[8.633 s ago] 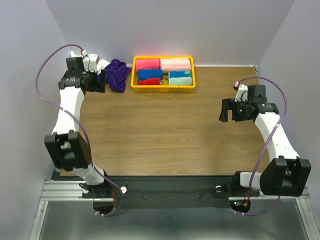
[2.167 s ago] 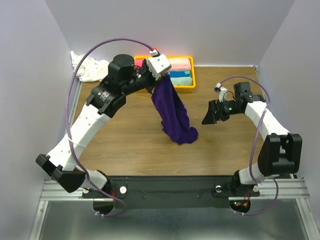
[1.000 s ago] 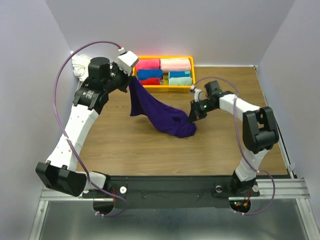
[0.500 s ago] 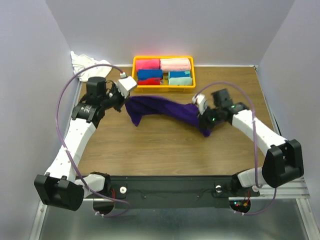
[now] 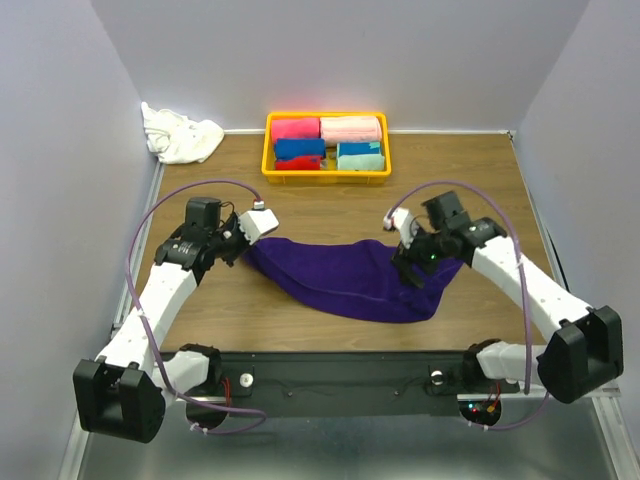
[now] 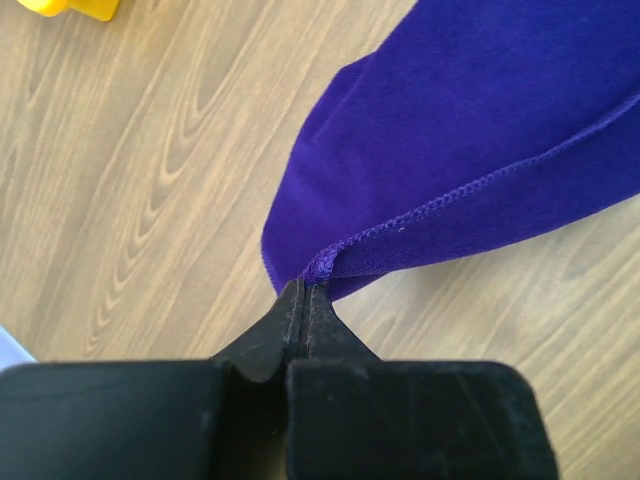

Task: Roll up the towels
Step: Flatten the towel

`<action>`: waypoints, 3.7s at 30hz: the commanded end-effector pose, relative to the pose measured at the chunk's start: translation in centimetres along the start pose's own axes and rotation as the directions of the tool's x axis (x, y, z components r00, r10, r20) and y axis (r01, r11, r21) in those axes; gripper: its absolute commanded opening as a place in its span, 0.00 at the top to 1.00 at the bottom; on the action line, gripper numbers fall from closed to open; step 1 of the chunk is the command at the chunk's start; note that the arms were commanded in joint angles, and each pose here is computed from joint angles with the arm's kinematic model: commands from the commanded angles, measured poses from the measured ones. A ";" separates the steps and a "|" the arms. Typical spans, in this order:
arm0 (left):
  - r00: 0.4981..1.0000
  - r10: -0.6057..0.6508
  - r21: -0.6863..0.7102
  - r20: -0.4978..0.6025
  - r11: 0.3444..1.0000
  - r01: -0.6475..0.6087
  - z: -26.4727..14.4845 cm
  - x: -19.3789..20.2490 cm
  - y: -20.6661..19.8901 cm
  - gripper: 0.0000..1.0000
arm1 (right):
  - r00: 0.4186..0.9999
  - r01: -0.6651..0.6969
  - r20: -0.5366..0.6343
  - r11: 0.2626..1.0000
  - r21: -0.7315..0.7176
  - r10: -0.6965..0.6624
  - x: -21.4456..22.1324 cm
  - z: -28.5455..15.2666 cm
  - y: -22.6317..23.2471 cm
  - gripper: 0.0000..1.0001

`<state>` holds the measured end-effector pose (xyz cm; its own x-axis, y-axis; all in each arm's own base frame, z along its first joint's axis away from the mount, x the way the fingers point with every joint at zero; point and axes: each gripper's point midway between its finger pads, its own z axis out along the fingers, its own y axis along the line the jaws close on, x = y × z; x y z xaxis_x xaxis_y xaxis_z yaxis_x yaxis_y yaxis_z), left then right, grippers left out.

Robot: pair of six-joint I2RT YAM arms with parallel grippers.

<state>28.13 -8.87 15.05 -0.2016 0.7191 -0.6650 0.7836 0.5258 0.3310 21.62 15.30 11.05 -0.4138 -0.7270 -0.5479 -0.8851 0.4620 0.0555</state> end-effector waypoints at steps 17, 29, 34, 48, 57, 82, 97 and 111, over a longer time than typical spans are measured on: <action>0.999 -0.008 -0.042 0.046 0.999 0.010 0.7 -1.2 1.7 1.00 | 0.957 -0.244 -0.204 0.955 -0.171 0.207 5.1 1.1 -2.3 0.39; 0.998 -0.030 -0.042 0.050 0.999 0.032 0.9 -1.5 1.9 1.00 | 0.941 -0.250 -0.279 0.947 -0.201 0.190 6.6 3.8 -0.3 0.63; 0.992 -0.099 -0.061 0.083 0.993 0.104 0.3 -2.9 2.9 1.00 | 0.964 -0.239 -0.147 0.965 -0.111 0.222 2.4 0.9 -2.5 0.99; 0.937 -0.231 -0.215 0.262 0.933 0.290 -6.5 -8.6 11.5 1.00 | 0.800 -0.522 0.456 0.827 0.208 0.390 -3.6 -16.9 -19.0 0.99; 0.922 -0.167 -0.262 0.350 0.927 0.267 -13.4 -9.9 8.2 1.00 | 0.731 -0.588 0.615 0.730 0.349 0.296 -1.6 -25.5 -15.7 0.99; 0.890 -0.456 -0.292 0.017 0.849 0.441 2.4 1.7 14.2 0.90 | 0.636 -0.753 0.430 0.636 0.167 0.640 0.8 -7.2 -24.8 0.64; 0.876 -0.421 -0.084 -0.235 0.907 0.413 -1.2 6.9 5.8 0.32 | 0.793 -0.580 -0.031 0.769 0.267 0.609 10.6 -6.7 -15.9 0.28; 0.926 0.010 0.259 -0.377 0.961 0.095 -4.0 14.4 -6.4 0.37 | 0.745 -0.598 -0.314 0.798 0.078 0.589 16.7 -2.0 -7.9 0.37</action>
<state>18.17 0.11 6.42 -0.4955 0.7928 -0.3549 0.8346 0.5477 0.0582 21.74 -1.88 3.86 -0.9034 -0.4091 -0.1284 -0.4287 0.8553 0.2911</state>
